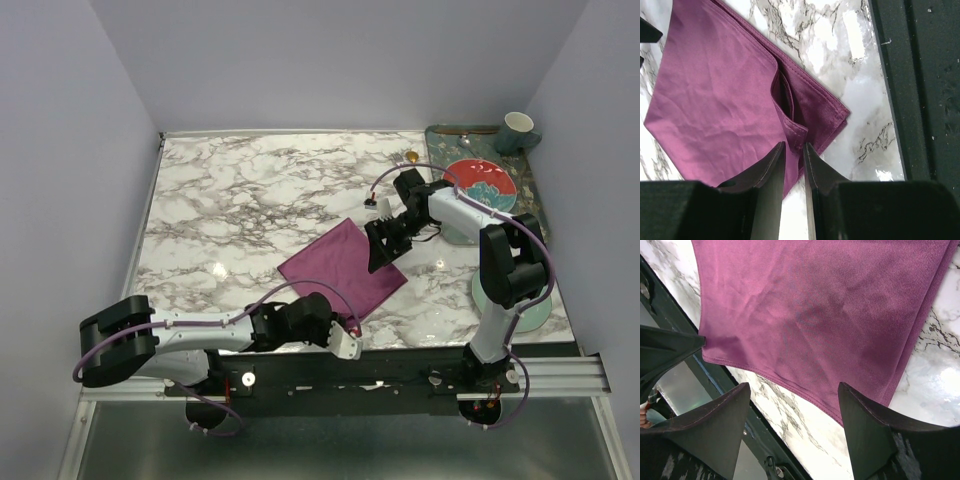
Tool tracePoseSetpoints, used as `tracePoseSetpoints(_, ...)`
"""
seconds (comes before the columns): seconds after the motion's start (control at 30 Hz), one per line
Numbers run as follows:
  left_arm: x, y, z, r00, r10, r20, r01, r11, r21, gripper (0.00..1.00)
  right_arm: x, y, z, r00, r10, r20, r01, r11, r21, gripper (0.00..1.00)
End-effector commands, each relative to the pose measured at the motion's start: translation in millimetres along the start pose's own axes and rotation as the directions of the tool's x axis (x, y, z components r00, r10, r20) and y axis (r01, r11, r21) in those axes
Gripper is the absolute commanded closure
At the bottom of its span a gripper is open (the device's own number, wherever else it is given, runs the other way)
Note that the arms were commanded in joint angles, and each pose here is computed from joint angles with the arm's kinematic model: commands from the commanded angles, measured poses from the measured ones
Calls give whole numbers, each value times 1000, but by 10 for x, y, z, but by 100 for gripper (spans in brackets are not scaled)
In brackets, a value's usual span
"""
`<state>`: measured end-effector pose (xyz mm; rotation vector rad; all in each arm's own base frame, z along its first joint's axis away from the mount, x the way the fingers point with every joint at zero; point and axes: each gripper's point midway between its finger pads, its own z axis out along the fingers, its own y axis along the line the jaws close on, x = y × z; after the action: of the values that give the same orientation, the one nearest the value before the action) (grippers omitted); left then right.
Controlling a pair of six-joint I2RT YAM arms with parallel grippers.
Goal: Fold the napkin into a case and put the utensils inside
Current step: Pick up the top corner of the square folded napkin from the center of the board.
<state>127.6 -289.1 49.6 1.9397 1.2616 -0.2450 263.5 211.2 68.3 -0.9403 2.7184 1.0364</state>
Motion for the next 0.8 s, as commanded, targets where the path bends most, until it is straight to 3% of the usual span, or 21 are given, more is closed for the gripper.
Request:
tracePoseSetpoints(0.0,-98,73,5,997,-68,39,67,998,19,69,26,21,12,1000,13,-4,-13,1000,-25,21)
tracePoseSetpoints(0.17,-148,171,-10,994,-87,65,86,996,13,74,32,16,15,1000,16,-8,-16,1000,-24,21)
tracePoseSetpoints(0.47,-173,192,-13,992,-104,69,102,994,38,69,38,6,32,1000,19,-11,-19,999,-27,21)
tracePoseSetpoints(0.77,-289,264,-39,988,-118,99,114,993,41,71,31,-2,32,1000,20,-10,-20,999,-26,21)
